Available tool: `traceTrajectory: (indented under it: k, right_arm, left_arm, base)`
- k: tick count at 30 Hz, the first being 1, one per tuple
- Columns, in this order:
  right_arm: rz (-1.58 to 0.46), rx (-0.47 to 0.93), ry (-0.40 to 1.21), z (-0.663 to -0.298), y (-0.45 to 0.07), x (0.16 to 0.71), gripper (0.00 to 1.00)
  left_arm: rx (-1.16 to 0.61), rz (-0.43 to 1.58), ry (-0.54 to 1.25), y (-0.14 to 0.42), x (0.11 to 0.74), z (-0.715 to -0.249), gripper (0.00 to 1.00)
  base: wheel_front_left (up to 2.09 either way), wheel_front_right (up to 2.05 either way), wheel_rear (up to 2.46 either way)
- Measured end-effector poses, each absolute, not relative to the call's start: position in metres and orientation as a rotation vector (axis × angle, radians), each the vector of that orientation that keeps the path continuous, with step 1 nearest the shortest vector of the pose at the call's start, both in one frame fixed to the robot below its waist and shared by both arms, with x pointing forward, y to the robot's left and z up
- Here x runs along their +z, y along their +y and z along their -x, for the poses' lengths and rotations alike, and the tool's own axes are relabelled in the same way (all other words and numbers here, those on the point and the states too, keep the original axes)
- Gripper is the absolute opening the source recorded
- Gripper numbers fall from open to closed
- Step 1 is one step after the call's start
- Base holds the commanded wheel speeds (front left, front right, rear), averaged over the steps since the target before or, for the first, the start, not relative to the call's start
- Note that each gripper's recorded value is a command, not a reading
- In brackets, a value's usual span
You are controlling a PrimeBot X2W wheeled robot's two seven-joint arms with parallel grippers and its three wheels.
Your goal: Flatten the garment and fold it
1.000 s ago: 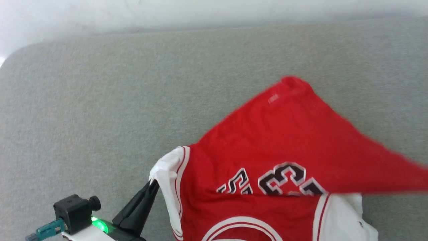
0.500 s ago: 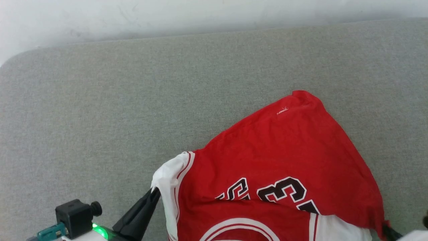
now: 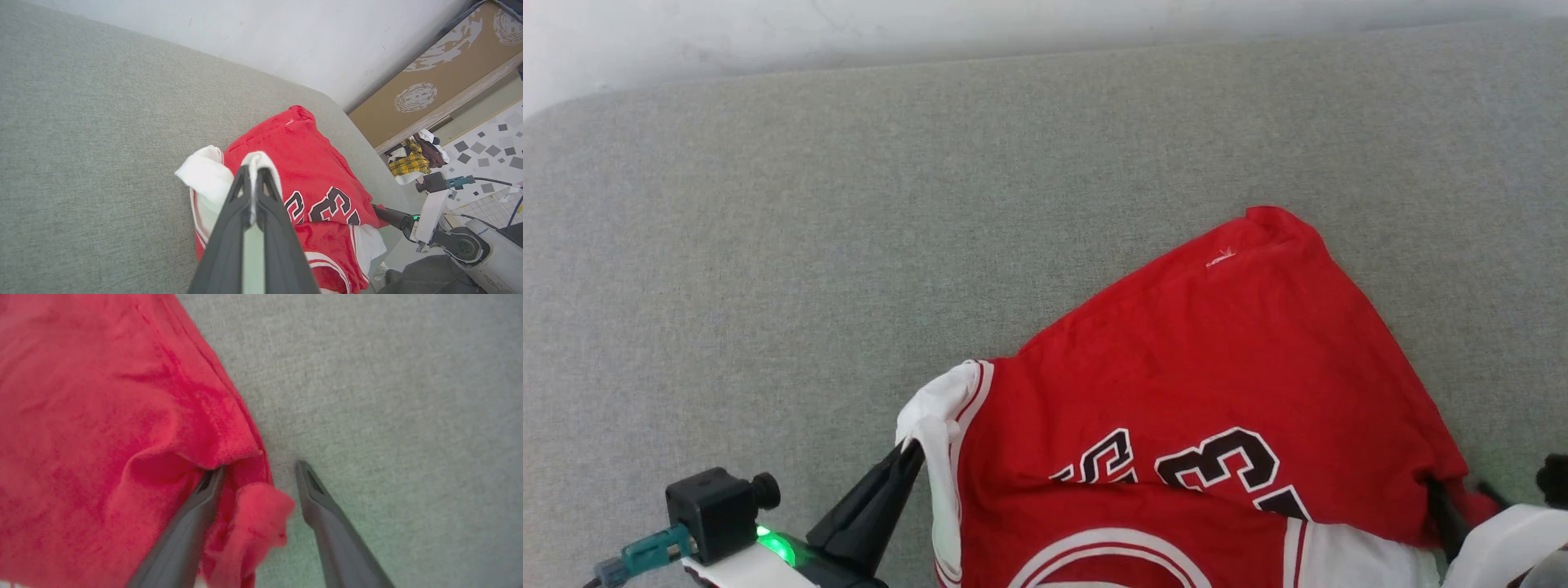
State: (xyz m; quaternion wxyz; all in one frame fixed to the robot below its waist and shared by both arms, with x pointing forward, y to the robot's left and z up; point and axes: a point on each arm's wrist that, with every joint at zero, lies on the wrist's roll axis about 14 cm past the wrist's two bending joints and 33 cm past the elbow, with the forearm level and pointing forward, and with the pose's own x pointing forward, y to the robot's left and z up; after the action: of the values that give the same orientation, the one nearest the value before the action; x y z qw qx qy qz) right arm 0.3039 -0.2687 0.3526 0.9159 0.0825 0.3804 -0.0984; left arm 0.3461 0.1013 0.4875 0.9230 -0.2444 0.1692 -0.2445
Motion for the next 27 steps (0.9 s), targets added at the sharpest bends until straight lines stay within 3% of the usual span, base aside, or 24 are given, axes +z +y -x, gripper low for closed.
traceTrajectory:
  k: [8,16,21,27]
  right_arm:
    - [-0.156,-0.142,0.719,-0.326,-0.27,0.408,1.0]
    - [0.007,-0.005,0.571,-0.394,-0.257,0.482,1.0]
    - [0.042,0.113,0.572,-0.441,-0.224,0.482,1.0]
    - [0.082,0.184,0.696,-0.479,-0.205,0.446,1.0]
  left_arm:
    - [-0.487,0.526,0.328,0.101,0.488,-0.348,0.0]
    - [-0.489,0.54,0.316,0.101,0.488,-0.354,0.0]
    - [-0.494,0.54,0.32,0.101,0.483,-0.362,0.0]
    - [-0.495,0.543,0.34,0.101,0.472,-0.372,0.0]
  base:
    - [0.0,0.0,0.0]
    - [0.0,0.0,0.0]
    - [0.0,0.0,0.0]
    - [0.0,0.0,0.0]
